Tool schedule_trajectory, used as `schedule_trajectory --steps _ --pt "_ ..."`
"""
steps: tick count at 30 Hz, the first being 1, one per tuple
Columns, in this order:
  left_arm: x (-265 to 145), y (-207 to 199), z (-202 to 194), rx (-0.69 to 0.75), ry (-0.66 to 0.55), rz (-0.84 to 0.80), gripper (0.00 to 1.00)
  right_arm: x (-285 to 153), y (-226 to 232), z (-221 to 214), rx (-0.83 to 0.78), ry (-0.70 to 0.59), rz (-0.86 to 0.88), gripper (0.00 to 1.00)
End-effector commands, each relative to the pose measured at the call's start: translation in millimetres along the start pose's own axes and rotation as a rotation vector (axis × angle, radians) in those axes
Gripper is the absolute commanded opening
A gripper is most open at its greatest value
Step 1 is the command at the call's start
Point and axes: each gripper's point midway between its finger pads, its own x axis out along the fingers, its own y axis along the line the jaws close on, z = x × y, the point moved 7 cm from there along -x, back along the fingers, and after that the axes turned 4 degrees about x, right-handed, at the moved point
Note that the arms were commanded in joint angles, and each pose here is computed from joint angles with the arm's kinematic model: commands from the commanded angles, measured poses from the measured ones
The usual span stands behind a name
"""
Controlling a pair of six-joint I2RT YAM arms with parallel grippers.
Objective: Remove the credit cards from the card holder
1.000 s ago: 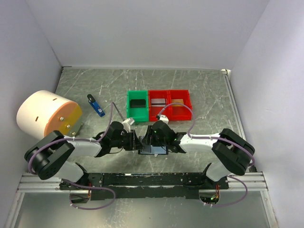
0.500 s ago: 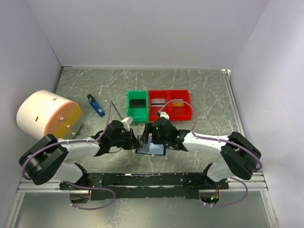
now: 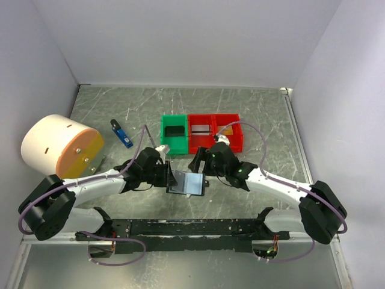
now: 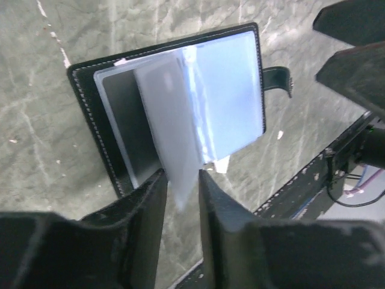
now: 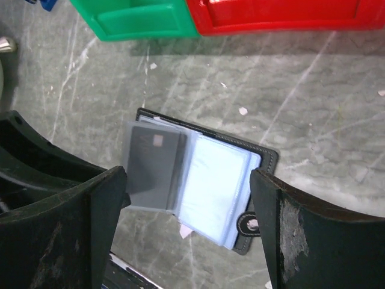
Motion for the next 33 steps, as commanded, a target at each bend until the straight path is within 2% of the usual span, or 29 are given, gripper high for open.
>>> schedule_trajectory --steps 1,5,11,18,23,26,28,33 --pt "1.2 -15.6 7.5 0.036 -0.006 -0.028 0.45 -7.4 -7.2 -3.3 0.015 -0.003 0.003 0.84" --pt "9.1 -28.3 10.6 0.047 -0.008 -0.058 0.54 -13.2 -7.4 0.1 0.016 -0.019 0.008 0.85" --pt "20.8 -48.1 11.3 0.067 -0.01 -0.056 0.54 -20.9 -10.9 1.8 0.018 -0.027 0.012 0.85" --pt "36.3 -76.4 2.7 0.076 0.004 -0.166 0.59 -26.9 -17.1 1.5 0.027 -0.029 0.02 0.86" --pt "31.1 -75.7 -0.1 0.07 -0.031 -0.109 0.61 -29.3 -19.6 -0.4 0.014 -0.014 0.023 0.85" --pt "18.0 -69.9 5.3 0.077 -0.079 -0.044 0.63 -28.3 -18.0 -5.0 0.018 0.006 0.064 0.79" --pt "8.3 -65.3 7.9 0.079 -0.11 -0.002 0.65 -26.6 -15.1 -8.4 0.019 0.026 0.103 0.67" --pt "-2.7 -46.1 6.6 0.061 -0.153 0.098 0.7 -16.1 -7.3 -16.0 0.013 0.078 0.195 0.46"
